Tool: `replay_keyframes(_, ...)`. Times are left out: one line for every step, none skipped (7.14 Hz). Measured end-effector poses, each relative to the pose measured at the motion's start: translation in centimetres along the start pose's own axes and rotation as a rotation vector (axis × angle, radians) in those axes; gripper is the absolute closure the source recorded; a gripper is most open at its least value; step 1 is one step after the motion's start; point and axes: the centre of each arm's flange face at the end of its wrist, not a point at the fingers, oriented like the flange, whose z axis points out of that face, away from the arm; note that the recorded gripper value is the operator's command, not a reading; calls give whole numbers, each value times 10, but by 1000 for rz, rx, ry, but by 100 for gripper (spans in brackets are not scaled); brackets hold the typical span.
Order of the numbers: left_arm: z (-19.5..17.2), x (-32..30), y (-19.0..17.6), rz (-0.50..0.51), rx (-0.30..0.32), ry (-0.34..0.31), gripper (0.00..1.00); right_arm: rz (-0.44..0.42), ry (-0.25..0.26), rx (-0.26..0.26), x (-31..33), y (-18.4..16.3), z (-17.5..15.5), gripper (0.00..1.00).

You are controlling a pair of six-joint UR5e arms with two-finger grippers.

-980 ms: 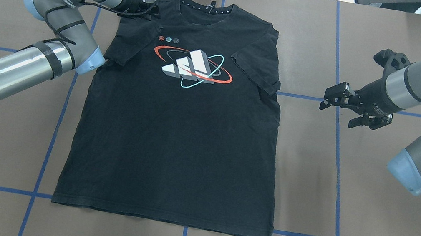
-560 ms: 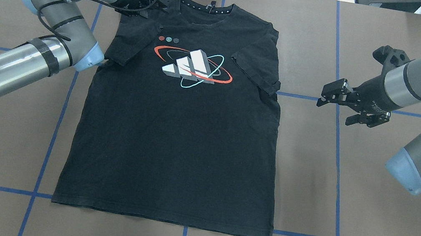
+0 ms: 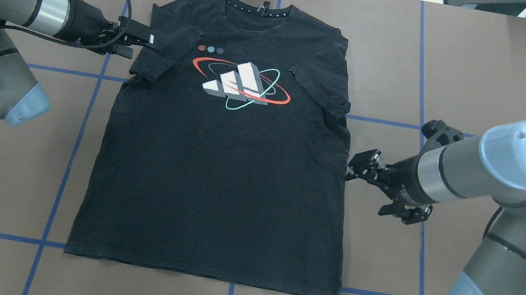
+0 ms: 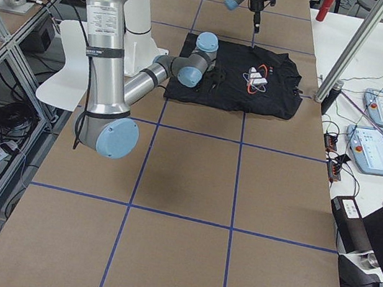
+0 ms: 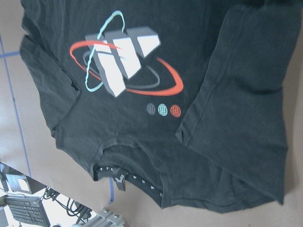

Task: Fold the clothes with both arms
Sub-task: 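Lower the right gripper to the hem corner nearest the robot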

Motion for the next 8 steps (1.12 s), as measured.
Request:
replay_keyframes(-5,-1,6,-2,-6,4,0,14,61,33,10,43,12,2)
replay_keyframes(-7,-2,9,-4,-9,4,0,26,104,72,20,82,24,2)
replay_keyframes(-6,-3,9,-5,-10,3,0,38,122,114,32,118,40,2)
replay_keyframes(-6,-3,10,-6,-9,2,0,31,133,157,44,142,58,6)
replay_keyframes(-6,-3,10,-7,-8,2,0,18,146,198,54,154,78,7)
replay_keyframes(-6,-3,9,-7,-7,2,0,9,158,224,60,156,90,10)
replay_keyframes(-6,-3,9,-7,-6,2,0,5,171,244,64,153,99,21)
replay_keyframes(-6,-3,9,-8,-6,2,0,5,180,258,66,149,104,30)
